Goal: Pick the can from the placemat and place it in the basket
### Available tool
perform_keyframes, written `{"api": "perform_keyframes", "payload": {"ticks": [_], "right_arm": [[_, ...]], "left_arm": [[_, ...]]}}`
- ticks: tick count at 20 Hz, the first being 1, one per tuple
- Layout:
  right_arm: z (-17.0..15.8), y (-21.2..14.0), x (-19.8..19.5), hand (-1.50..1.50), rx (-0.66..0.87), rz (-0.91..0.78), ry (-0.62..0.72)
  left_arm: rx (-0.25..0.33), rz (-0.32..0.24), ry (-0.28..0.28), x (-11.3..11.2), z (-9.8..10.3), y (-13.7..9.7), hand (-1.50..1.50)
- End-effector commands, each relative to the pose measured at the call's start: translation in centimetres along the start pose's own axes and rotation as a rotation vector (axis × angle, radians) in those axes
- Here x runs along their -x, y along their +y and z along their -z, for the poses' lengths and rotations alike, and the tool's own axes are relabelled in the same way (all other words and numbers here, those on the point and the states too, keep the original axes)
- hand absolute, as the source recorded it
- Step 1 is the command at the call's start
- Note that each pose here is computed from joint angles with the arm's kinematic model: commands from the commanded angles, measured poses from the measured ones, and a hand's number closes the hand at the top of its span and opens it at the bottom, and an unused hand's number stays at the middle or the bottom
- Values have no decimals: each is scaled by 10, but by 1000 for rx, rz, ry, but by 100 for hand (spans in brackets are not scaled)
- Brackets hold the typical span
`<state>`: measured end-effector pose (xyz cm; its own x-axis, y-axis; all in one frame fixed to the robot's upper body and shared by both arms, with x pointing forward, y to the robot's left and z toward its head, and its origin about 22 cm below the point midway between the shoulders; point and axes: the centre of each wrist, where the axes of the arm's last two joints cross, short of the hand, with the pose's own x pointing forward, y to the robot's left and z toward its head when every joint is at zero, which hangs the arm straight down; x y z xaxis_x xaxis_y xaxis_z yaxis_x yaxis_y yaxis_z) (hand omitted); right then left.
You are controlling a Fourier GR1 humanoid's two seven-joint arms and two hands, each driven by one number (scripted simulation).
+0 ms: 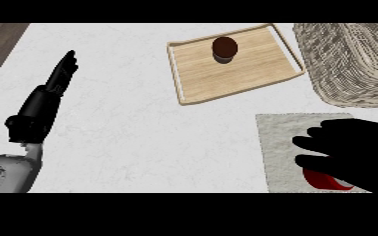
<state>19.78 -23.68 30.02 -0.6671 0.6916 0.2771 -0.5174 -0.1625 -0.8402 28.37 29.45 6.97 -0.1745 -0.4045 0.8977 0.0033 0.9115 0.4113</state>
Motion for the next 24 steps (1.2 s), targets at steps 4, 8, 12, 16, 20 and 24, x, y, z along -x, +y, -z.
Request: {"api": "perform_keyframes", "payload": {"ticks": [4, 8, 12, 16, 20, 24], "right_arm": [[-13, -37, 17, -150, -176, -64, 114], [3, -8, 30, -150, -208, -53, 106], [19, -11, 39, -150, -212, -59, 110], [33, 12, 37, -150, -257, -102, 112], [50, 31, 42, -150, -287, -121, 176], [44, 46, 47, -150, -334, -125, 174]], "left_arm": [[27, -3, -37, -15, 10, 1, 0], [13, -28, -6, -9, 0, -9, 0], [19, -5, -1, 7, -1, -12, 0], [9, 0, -14, -11, 6, -14, 0], [25, -13, -7, -9, 1, 4, 0], [6, -9, -19, -16, 6, 2, 0]]}}
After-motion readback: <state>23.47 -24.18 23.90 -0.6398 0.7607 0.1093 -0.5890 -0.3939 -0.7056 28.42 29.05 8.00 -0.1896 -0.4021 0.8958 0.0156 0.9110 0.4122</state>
